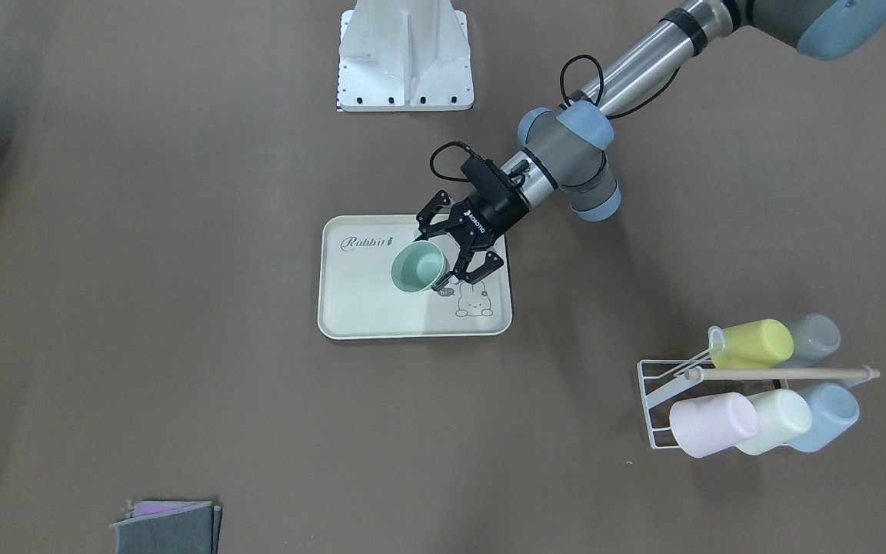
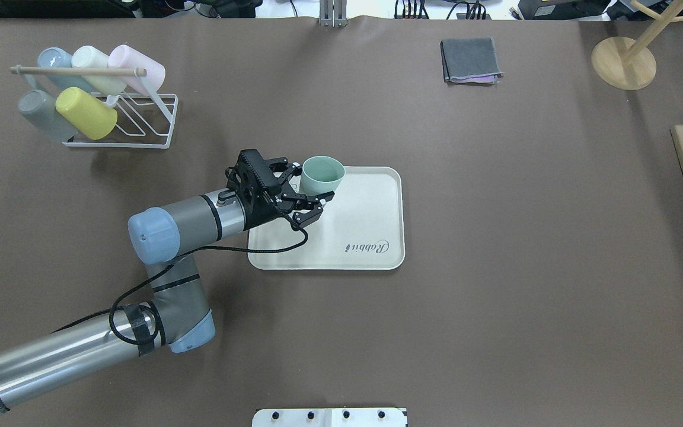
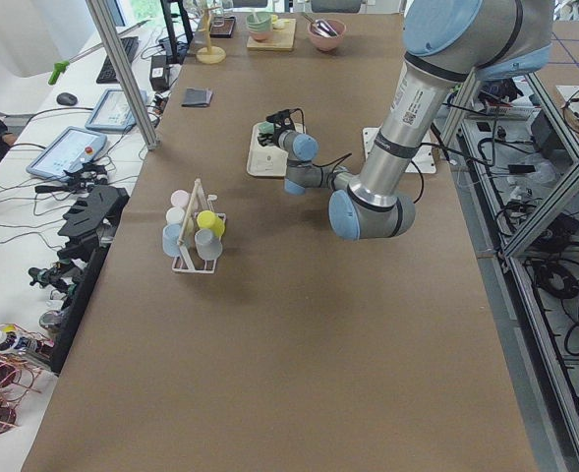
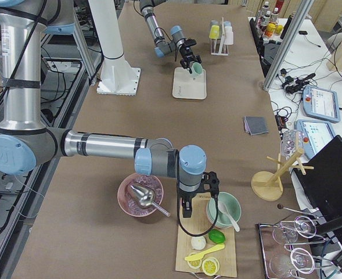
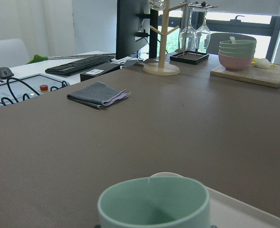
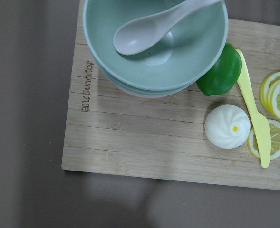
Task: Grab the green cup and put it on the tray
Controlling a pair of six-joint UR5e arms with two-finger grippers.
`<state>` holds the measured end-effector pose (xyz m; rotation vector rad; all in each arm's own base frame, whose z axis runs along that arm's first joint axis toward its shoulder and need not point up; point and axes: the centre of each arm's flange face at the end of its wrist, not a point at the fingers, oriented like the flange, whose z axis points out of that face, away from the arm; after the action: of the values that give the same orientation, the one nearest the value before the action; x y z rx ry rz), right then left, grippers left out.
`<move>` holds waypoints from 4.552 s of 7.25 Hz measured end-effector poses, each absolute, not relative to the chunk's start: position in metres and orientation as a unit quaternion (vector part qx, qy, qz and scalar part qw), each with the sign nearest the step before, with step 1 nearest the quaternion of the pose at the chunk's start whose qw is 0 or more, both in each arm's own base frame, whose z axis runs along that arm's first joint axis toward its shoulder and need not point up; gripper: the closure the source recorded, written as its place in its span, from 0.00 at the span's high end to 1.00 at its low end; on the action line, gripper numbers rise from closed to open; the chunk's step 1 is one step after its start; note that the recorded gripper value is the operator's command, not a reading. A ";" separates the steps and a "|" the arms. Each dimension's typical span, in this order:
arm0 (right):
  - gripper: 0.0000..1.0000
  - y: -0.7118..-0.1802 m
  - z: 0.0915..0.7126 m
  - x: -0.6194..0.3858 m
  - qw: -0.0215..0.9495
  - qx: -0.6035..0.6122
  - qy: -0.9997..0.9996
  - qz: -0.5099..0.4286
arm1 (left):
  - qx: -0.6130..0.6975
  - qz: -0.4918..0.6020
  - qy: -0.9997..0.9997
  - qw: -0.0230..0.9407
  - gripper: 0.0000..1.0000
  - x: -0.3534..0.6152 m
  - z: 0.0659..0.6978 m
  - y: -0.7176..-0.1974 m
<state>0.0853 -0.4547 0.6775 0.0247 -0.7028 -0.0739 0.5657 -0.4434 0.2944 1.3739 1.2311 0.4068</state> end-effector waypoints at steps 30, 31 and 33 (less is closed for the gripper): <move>1.00 -0.460 0.668 0.090 0.938 0.024 -0.345 -0.029 | 0.566 0.162 0.425 0.688 0.98 0.570 0.153 -0.494; 1.00 -0.460 0.668 0.090 0.938 0.024 -0.345 -0.028 | 0.558 0.154 0.384 0.719 0.98 0.558 0.127 -0.519; 1.00 -0.460 0.668 0.090 0.938 0.024 -0.345 -0.028 | 0.538 0.133 0.313 0.771 0.98 0.512 0.117 -0.572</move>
<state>0.0904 -0.4604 0.6677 0.0495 -0.7049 -0.0579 0.5116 -0.5722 0.1168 1.1666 0.6793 0.2891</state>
